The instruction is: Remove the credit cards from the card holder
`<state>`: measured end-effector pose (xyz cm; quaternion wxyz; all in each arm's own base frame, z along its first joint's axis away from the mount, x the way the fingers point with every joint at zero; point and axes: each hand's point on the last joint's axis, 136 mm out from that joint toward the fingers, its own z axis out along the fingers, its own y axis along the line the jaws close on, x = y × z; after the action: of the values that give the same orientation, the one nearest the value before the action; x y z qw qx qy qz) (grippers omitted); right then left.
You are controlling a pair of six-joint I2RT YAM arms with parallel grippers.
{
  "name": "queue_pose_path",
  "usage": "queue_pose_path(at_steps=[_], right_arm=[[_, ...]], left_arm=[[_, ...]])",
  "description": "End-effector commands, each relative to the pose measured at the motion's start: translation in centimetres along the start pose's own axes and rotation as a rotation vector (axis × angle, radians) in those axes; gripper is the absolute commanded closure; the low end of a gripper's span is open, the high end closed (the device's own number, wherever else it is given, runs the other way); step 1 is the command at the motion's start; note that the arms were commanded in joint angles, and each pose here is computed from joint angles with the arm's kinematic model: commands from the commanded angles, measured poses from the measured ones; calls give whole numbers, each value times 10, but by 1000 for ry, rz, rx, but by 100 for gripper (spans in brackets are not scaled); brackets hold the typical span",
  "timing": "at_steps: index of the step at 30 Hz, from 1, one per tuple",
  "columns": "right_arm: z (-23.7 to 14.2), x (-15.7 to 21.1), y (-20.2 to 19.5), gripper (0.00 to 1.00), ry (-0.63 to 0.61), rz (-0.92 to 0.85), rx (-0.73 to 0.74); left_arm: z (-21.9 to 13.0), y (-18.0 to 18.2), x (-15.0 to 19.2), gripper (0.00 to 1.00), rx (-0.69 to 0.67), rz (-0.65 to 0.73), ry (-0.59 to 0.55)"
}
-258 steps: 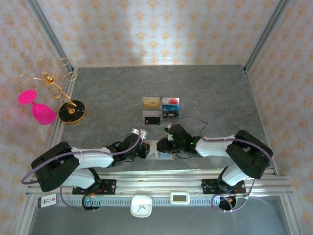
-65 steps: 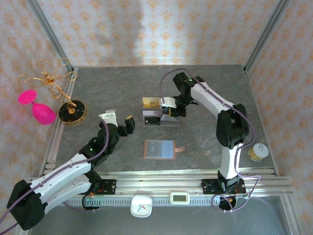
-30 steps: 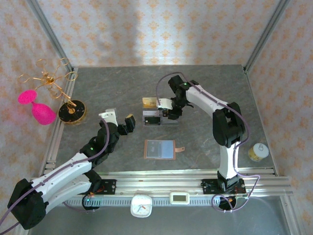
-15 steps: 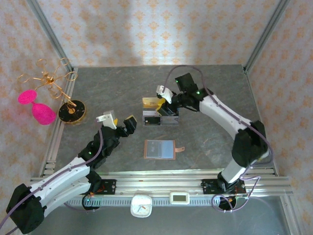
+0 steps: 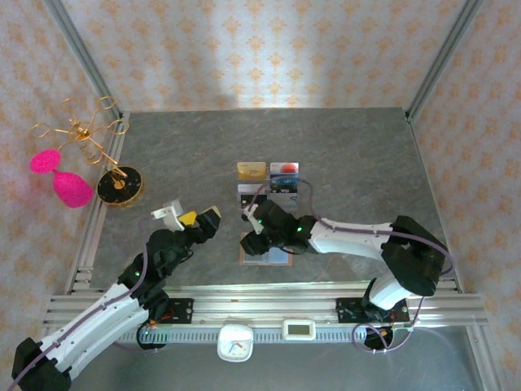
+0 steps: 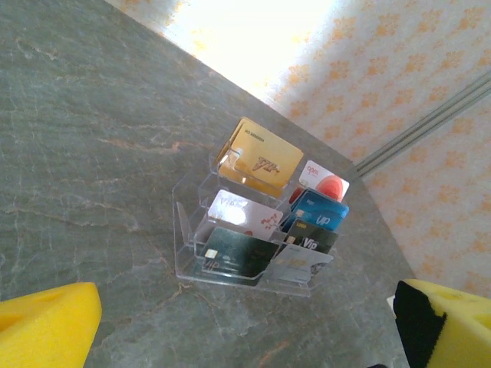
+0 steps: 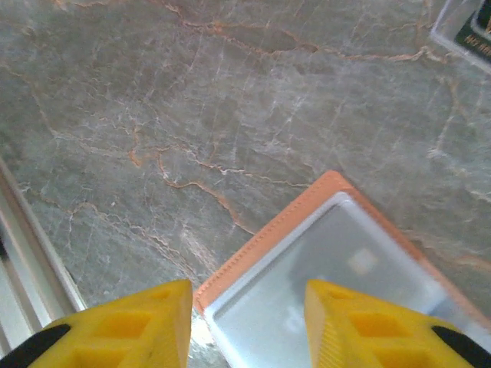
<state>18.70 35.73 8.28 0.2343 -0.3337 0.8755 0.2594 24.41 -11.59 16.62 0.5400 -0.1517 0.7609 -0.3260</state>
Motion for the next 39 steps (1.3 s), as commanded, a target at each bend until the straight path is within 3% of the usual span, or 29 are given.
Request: queue_pose_path(at_steps=[1,9,17,20,22,27,30,35,39], right_arm=[[11,-4,-14,58,-23,48,179],[18,9,-27,57,11,27,318],[35,41,-35,58,114,10,328],[38,49,-37,63,127,19,329],[39,49,-36,72,120,29,318],[35,38,-29,99,40,77,273],[29,26,-25,100,-24,114,252],[17,13,-18,100,-118,177,200],[11,9,-17,100,-152,205,182]], left_arm=[[-3,10,14,3,-16,-37,51],[0,16,27,5,-32,-24,99],[7,13,38,11,-27,1,160],[10,13,47,16,-25,17,204],[12,13,55,21,-20,17,239],[16,11,78,38,5,7,337],[16,6,90,49,24,7,381],[18,-14,107,78,82,28,434],[22,-27,126,96,111,51,496]])
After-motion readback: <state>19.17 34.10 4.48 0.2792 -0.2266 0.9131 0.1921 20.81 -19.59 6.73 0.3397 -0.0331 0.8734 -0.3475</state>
